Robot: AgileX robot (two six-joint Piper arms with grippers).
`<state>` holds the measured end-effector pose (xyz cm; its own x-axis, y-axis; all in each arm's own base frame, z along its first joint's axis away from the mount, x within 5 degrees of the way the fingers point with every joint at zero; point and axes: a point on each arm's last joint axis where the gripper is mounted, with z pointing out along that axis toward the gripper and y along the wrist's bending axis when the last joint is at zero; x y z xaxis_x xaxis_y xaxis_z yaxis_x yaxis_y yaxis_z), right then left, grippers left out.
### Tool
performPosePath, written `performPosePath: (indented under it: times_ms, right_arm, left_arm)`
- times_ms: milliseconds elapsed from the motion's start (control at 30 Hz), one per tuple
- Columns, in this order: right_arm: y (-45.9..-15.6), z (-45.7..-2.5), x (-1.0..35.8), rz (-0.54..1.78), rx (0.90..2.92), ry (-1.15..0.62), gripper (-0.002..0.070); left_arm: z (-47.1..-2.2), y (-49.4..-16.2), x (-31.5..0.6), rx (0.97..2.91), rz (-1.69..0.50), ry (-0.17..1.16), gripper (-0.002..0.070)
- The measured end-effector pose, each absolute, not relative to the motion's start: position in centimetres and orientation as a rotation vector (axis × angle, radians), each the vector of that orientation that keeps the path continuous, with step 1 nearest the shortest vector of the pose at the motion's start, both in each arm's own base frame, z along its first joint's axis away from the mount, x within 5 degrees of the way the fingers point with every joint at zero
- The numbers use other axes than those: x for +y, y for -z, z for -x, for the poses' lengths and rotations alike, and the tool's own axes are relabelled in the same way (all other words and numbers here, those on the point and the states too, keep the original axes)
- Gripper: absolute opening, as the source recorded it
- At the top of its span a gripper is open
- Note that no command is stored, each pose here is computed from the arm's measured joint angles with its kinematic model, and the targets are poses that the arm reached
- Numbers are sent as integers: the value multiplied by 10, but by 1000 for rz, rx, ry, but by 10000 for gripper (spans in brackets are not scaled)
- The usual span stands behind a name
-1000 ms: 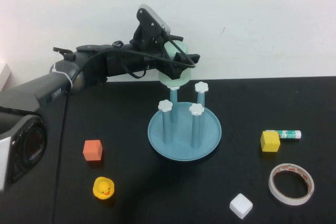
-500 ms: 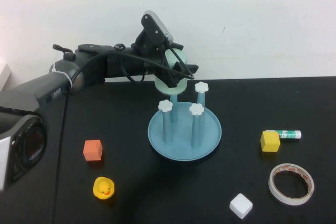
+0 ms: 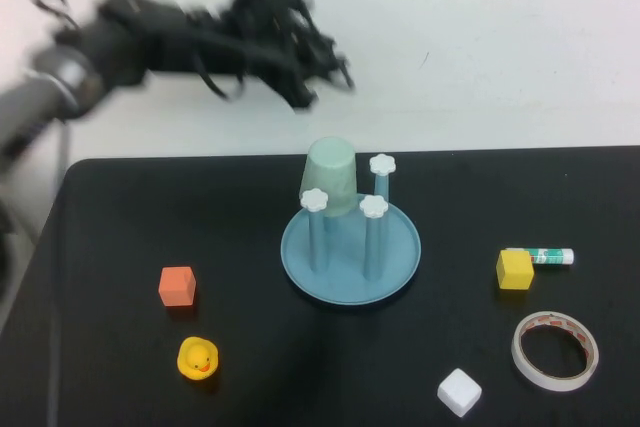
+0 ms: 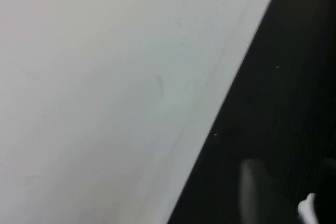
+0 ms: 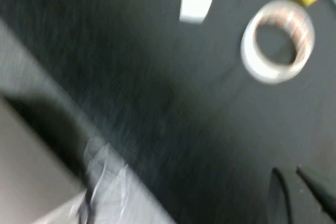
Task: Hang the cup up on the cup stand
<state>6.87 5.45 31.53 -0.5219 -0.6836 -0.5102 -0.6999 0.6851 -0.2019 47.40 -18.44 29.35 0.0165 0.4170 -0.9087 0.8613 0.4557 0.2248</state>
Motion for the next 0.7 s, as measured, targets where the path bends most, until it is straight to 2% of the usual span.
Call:
performPosePath:
  times_ms: [67,167,300,500,600,700]
  right_arm:
    - [-320,-66,50,1049,2240,-68,0]
    - [-323,-60,43,1017,2110,-126,0]
    - [-304,-57,40,1016,2030,-160,0]
    - [-266,-58,44,1052,2002,-176,0]
    - [-256,-59,47,1061,1983,-189,0]
    - [-255,-59,48,1057,1965,-200,0]
  left_arm:
    - [-461,-325,-175,1627,-1137,436,99]
    - [-433,-379,-160,1650,-1092,349,27]
    - [-390,-441,-140,1667,-1008,249,6]
    - [-324,-505,-109,1691,-850,114,0]
    - [-287,-523,-95,1681,-789,82,0]
    - [-254,-520,-85,1681,-758,71,0]
